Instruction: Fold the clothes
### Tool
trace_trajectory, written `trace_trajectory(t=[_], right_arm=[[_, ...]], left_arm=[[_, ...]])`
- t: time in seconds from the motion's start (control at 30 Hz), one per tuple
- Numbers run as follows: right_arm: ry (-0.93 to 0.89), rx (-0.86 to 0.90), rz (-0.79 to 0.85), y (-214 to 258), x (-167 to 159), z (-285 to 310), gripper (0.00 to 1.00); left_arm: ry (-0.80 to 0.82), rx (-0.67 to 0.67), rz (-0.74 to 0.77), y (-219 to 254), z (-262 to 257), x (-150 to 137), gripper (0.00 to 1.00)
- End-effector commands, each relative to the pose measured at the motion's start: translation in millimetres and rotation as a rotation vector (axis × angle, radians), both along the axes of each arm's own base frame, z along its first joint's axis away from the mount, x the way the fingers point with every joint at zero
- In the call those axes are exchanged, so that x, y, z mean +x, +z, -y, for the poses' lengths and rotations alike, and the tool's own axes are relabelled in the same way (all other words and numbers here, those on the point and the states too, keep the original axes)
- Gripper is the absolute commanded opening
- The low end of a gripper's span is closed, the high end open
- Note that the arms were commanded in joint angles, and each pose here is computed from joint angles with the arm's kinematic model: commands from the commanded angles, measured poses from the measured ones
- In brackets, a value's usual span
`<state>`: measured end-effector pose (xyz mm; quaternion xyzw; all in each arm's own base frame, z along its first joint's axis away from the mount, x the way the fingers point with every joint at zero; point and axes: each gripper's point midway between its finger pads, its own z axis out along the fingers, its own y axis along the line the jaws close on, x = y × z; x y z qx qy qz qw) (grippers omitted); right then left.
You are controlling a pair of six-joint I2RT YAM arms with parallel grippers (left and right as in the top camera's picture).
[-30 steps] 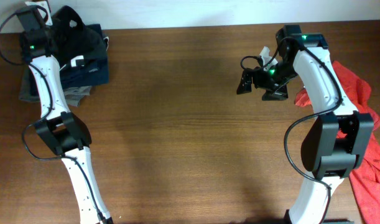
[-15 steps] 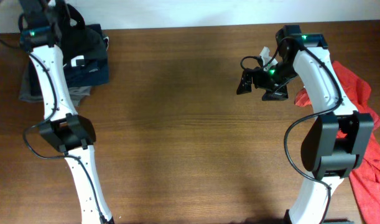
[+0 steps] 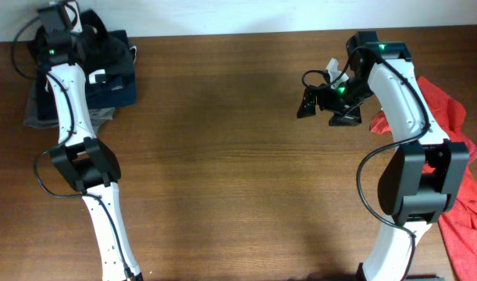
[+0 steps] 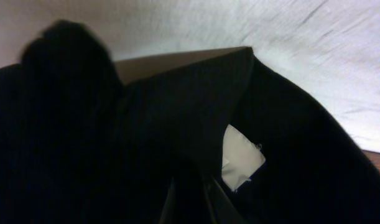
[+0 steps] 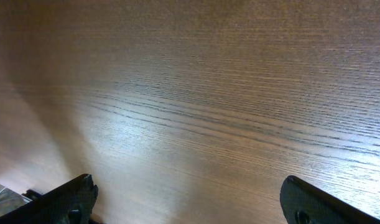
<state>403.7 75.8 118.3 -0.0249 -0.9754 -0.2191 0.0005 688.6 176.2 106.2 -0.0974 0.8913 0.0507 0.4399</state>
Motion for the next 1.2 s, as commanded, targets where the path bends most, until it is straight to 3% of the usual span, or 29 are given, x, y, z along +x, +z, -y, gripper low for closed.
trace_trajectory(t=[0.0,0.13,0.2,0.23,0.33,0.4,0.47,0.7,1.17], right_arm=[[-0.024,-0.009,-0.013,-2.2,-0.1,1.9,0.99],[-0.040,-0.021,0.033,8.6,8.3,9.2,0.99],[-0.050,-0.046,0.071,18.5,14.9,16.5,0.99],[-0.062,-0.061,0.099,27.1,19.2,21.2,0.99],[-0.080,-0.092,0.163,50.0,25.5,30.9,0.99],[-0.086,-0.105,0.203,67.5,25.3,34.5,0.99],[-0.095,-0.128,0.243,86.5,20.5,38.1,0.99],[-0.129,-0.207,0.257,140.6,-37.9,49.0,0.99],[-0.327,-0.331,0.425,230.9,-154.9,74.4,0.99]], left_arm=[[0.035,-0.038,0.003,2.2,-8.3,-4.2,0.16],[-0.007,-0.026,0.125,73.3,5.1,-1.2,0.17],[-0.020,-0.009,0.192,116.4,13.9,-4.3,0.24],[-0.029,-0.001,0.228,141.5,20.6,-7.7,0.31],[-0.070,0.006,0.295,196.4,45.0,-20.1,0.76],[-0.100,0.003,0.321,227.6,62.6,-32.1,0.91],[-0.121,0.004,0.337,254.1,78.9,-46.1,0.99],[-0.173,-0.002,0.350,285.2,115.7,-65.1,0.99],[-0.177,-0.052,0.113,230.2,125.1,-87.7,0.99]])
